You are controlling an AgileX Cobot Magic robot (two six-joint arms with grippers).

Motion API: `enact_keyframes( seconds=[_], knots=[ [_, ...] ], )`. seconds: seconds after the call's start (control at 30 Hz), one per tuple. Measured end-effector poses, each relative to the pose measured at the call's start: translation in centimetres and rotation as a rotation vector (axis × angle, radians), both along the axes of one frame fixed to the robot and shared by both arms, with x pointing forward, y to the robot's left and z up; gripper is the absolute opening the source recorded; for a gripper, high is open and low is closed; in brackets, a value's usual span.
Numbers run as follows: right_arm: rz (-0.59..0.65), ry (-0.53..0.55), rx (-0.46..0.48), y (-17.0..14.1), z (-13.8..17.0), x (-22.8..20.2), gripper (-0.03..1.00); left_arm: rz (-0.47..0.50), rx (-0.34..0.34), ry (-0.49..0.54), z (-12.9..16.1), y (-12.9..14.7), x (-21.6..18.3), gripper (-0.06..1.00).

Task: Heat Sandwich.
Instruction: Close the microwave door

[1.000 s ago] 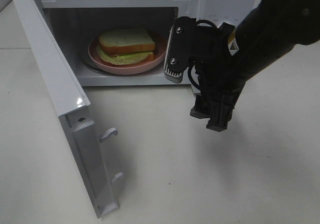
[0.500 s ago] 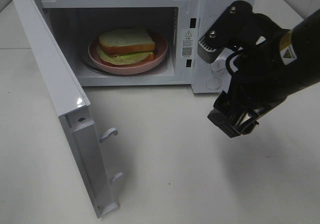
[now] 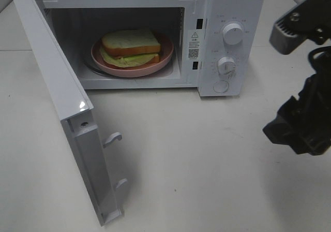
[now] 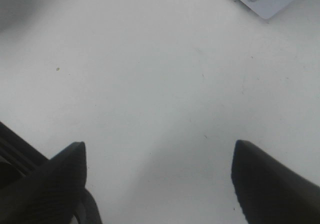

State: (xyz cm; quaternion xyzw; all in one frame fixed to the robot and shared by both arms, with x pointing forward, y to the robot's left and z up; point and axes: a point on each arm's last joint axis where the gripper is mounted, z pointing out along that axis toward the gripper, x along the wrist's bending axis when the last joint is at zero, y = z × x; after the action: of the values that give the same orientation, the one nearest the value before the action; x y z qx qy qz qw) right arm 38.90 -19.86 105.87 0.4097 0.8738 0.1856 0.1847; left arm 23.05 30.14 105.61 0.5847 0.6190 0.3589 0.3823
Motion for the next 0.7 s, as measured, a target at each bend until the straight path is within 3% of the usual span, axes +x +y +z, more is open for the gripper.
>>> enact_keyframes(
  seconds=[0.2, 0.7],
  knots=[
    [-0.045, -0.032, 0.036, -2.6, 2.2, -3.1, 0.77, 0.0, 0.0, 0.0, 0.0, 0.0, 0.0, 0.97],
    [-0.098, -0.031, 0.047, -6.4, 3.6, -7.6, 0.77, 0.0, 0.0, 0.0, 0.0, 0.0, 0.0, 0.97]
  ],
)
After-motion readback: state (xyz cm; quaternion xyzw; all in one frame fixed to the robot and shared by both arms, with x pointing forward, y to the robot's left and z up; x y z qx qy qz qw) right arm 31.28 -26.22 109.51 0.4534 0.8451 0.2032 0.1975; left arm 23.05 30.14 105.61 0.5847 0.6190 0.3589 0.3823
